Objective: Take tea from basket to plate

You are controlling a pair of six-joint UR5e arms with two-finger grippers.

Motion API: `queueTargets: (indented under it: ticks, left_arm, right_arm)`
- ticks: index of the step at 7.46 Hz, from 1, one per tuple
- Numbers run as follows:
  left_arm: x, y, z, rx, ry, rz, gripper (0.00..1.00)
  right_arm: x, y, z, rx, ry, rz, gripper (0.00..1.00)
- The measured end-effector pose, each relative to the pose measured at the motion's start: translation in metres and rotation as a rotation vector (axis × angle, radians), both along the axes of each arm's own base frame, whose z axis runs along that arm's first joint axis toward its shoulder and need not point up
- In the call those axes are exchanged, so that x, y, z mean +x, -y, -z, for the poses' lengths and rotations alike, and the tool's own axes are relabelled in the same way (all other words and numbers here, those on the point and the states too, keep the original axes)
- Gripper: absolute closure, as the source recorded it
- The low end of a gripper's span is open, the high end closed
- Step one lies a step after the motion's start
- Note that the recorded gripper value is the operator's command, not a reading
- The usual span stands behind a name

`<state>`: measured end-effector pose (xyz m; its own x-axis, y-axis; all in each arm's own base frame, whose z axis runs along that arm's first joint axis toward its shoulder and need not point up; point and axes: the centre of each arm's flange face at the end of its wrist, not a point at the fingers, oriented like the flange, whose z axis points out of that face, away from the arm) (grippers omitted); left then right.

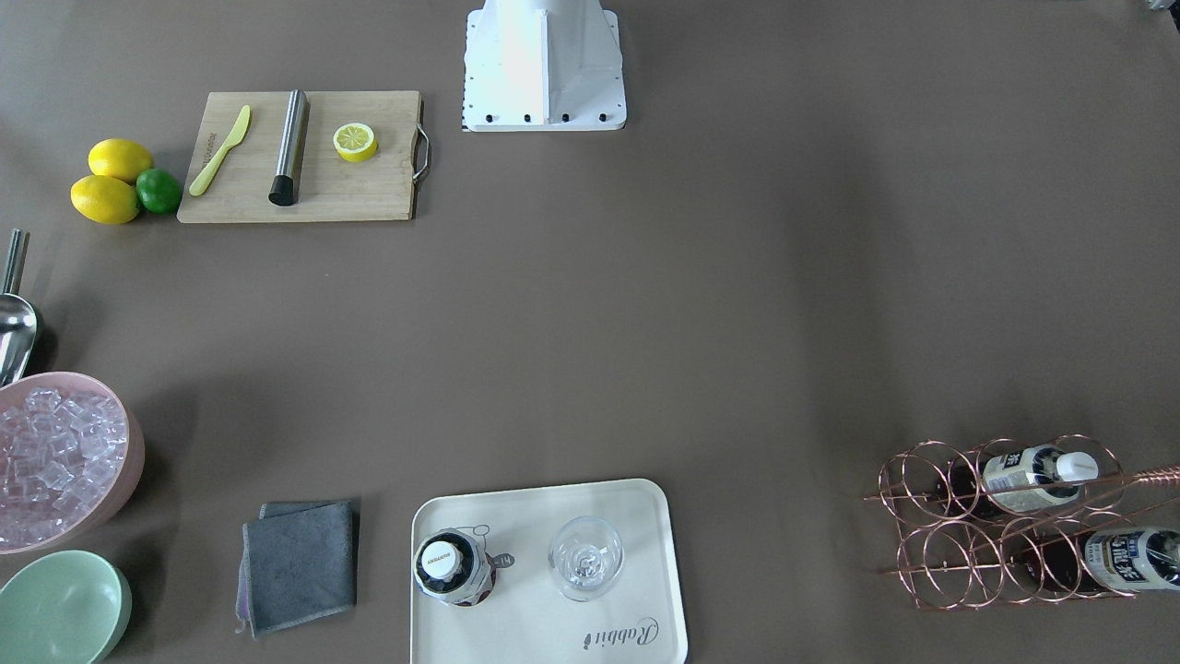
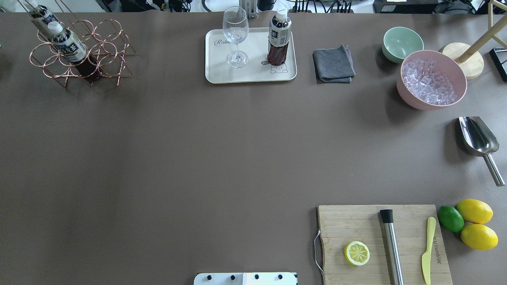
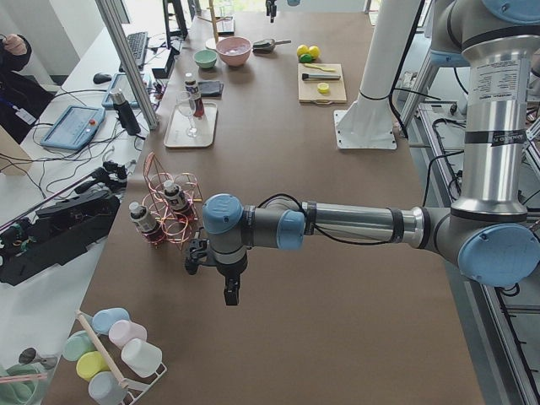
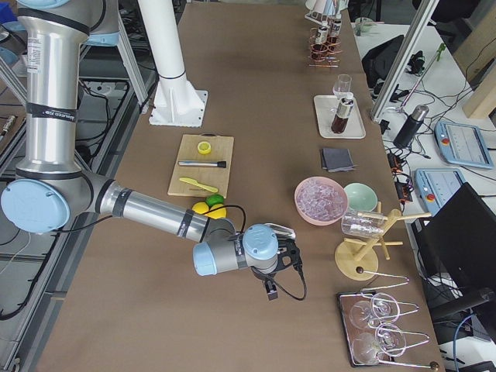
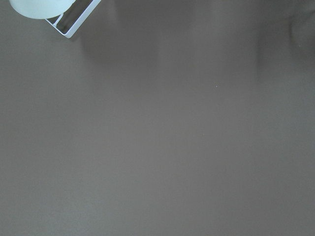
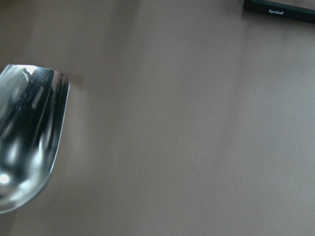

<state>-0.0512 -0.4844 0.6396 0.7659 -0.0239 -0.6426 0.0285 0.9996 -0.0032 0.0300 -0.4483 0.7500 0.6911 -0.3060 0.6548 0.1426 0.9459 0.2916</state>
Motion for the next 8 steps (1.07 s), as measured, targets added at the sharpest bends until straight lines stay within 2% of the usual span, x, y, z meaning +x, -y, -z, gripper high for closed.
queueTargets:
  ticks: [2,5,6,8]
  left_arm:
    - [0.0,0.003,0.004,0.006,-0.002,0.001,0.02]
    - [0.0,0.006,0.006,0.011,0.001,0.0,0.02]
    - [0.0,0.006,0.006,0.011,0.001,0.0,0.02]
    - [0.0,0.007,0.006,0.011,0.001,0.0,0.02]
  right_arm:
    - [0.012,0.034,0.039,-0.082,0.015,-0.016,0.0]
    - [0.022,0.05,0.087,-0.208,0.0,-0.038,0.0]
    - [0.024,0.051,0.101,-0.23,-0.014,-0.042,0.0]
    - [0.025,0.051,0.115,-0.235,-0.043,-0.042,0.0]
